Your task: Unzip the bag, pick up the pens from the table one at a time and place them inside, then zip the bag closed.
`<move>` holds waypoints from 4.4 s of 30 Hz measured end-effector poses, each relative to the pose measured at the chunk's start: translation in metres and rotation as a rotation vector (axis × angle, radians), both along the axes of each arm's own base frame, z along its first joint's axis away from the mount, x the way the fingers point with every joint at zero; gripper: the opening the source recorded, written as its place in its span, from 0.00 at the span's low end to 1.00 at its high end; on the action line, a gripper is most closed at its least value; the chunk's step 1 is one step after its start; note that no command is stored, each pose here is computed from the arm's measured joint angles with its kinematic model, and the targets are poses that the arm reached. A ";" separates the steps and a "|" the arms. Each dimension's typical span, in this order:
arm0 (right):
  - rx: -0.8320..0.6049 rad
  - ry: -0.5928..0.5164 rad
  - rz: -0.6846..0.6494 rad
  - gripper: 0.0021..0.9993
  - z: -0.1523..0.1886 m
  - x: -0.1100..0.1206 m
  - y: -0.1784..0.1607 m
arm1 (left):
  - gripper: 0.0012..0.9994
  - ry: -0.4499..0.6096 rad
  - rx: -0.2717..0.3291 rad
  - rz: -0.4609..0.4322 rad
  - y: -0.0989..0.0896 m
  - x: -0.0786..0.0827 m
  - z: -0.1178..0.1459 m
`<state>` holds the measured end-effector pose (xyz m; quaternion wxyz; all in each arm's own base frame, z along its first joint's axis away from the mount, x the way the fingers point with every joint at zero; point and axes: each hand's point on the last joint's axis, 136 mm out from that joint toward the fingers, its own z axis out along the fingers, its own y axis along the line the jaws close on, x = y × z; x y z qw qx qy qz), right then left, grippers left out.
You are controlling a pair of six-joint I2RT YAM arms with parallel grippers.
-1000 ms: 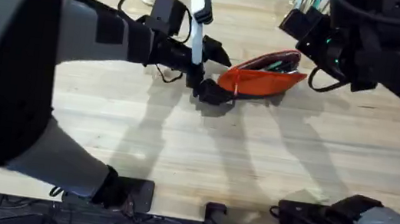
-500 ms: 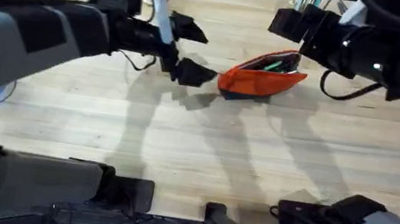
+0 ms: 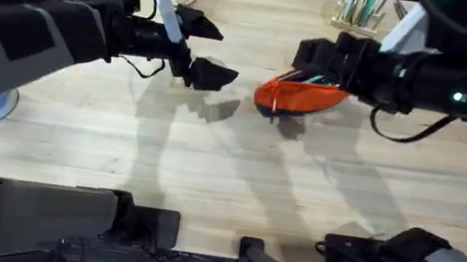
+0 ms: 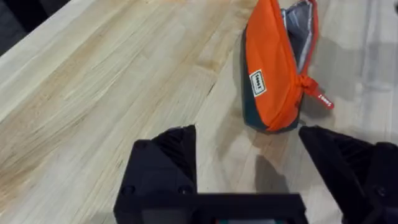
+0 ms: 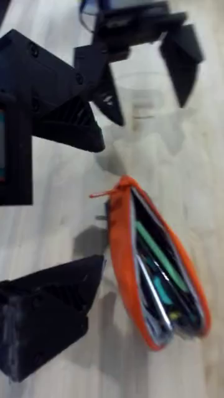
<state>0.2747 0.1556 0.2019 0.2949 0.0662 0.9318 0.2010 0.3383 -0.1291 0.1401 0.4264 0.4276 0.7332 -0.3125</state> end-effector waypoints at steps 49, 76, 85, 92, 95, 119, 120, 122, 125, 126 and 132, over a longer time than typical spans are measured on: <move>-0.209 0.039 0.109 1.00 -0.078 0.010 0.073 | 0.99 0.050 -0.009 0.017 0.006 -0.005 -0.004; -0.236 0.025 0.027 0.39 -0.096 0.028 0.073 | 0.99 0.063 -0.010 0.017 0.006 -0.007 -0.005; -0.228 0.024 0.028 0.03 -0.096 0.027 0.076 | 0.99 0.063 -0.010 0.017 0.006 -0.007 -0.005; -0.230 0.022 0.026 0.03 -0.096 0.028 0.075 | 0.99 0.063 -0.010 0.017 0.006 -0.007 -0.005; -0.229 0.021 0.026 0.03 -0.095 0.028 0.075 | 0.99 0.063 -0.010 0.017 0.006 -0.007 -0.005; -0.131 -0.102 -0.001 0.03 -0.040 0.029 0.071 | 0.99 0.048 -0.070 -0.064 -0.011 -0.017 0.005; -0.132 -0.103 -0.002 0.03 -0.040 0.029 0.071 | 0.99 0.043 -0.069 -0.080 -0.015 -0.018 0.005; -0.133 -0.104 -0.003 0.03 -0.040 0.029 0.070 | 0.99 0.034 -0.067 -0.115 -0.025 -0.023 0.005; -0.133 -0.104 -0.003 0.03 -0.040 0.029 0.070 | 0.99 0.023 -0.061 -0.163 -0.038 -0.030 0.005; -0.133 -0.104 -0.003 0.03 -0.040 0.029 0.070 | 0.99 0.021 -0.057 -0.176 -0.042 -0.032 0.005; -0.133 -0.104 -0.003 0.03 -0.040 0.029 0.070 | 0.99 0.025 -0.052 -0.237 -0.060 -0.038 -0.004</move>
